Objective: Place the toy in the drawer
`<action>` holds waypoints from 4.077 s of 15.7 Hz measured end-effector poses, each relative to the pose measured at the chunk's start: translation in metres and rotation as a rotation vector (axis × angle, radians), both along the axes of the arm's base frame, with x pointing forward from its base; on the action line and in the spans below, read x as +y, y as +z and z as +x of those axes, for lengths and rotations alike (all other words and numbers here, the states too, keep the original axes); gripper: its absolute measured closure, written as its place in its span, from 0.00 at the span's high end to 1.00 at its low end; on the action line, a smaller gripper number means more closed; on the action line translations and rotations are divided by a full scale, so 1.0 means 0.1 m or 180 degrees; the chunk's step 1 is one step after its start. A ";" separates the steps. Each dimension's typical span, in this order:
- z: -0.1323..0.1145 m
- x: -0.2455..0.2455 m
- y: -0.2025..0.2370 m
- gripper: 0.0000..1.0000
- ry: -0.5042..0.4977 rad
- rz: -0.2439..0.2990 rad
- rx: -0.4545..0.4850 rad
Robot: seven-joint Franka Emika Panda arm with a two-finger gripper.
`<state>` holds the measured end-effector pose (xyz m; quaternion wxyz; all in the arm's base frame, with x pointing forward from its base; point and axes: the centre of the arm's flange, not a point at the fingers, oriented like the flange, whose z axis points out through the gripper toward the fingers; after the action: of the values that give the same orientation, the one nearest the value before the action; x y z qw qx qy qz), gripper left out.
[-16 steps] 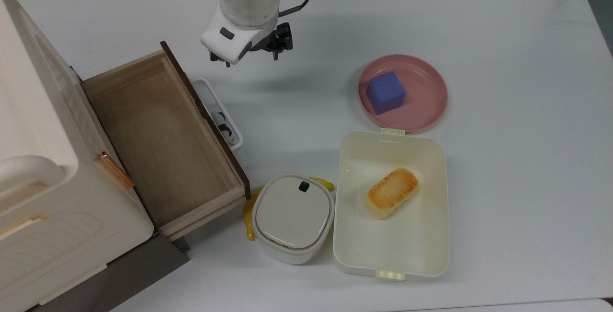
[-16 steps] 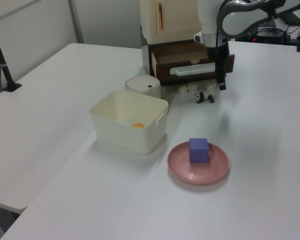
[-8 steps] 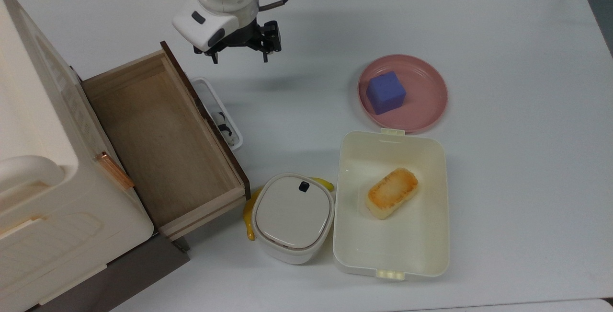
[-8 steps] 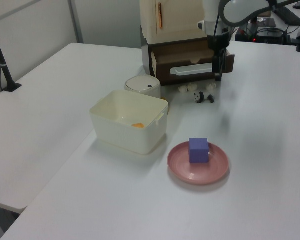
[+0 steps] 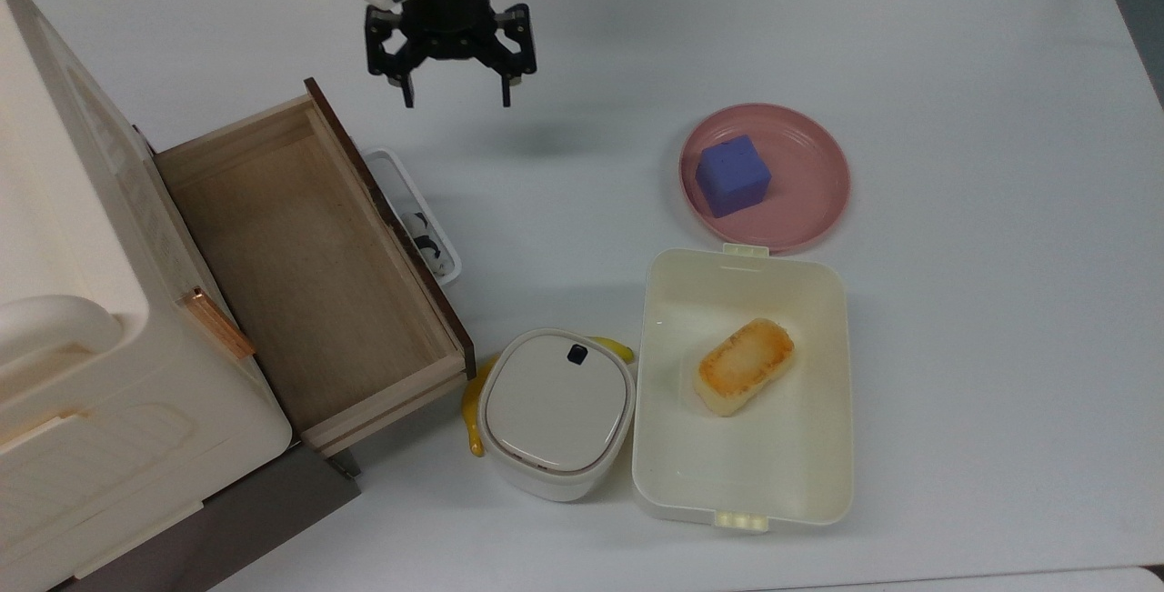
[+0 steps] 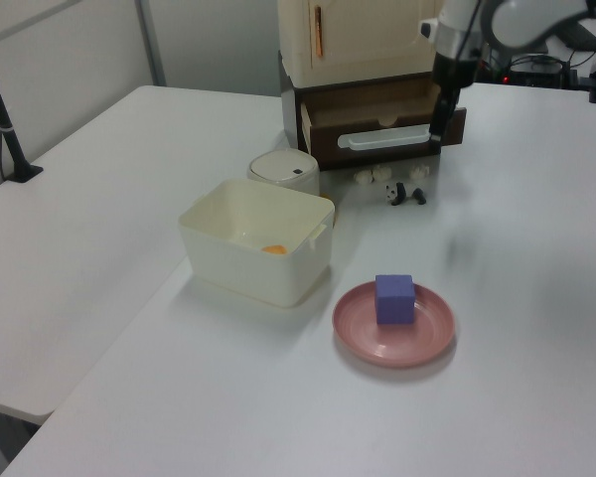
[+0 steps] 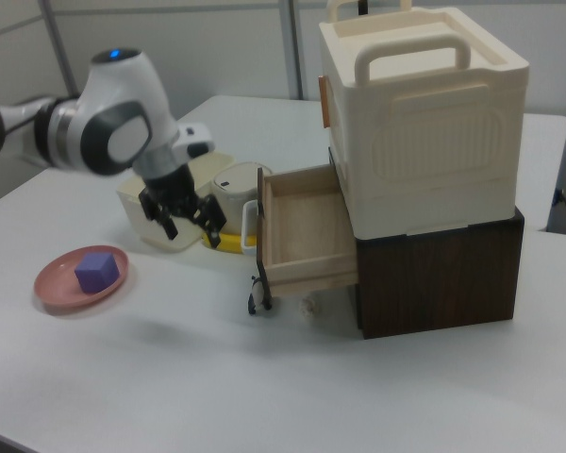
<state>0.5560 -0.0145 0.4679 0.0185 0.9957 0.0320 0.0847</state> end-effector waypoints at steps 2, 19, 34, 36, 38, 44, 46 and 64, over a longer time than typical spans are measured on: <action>-0.07 0.09 -0.25 1.00 0.0086 -0.0062 0.0012; 0.45 0.06 -1.58 0.93 0.0286 -0.0922 -0.0198; 0.65 -0.20 -1.60 0.87 0.0528 -0.1348 -0.0250; 0.70 -0.24 -1.64 0.85 0.0515 -0.1362 -0.0243; 0.72 -0.24 -1.68 0.72 0.0518 -0.1365 -0.0232; 0.69 -0.03 -1.73 0.37 0.0454 -0.1319 -0.0249; 0.61 0.18 -1.69 0.37 0.0415 -0.1281 -0.0170; 0.68 -0.41 0.86 0.37 -0.0090 -0.0876 -0.0695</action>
<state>0.6235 -0.0558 0.5541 0.1593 0.9690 0.0271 0.1868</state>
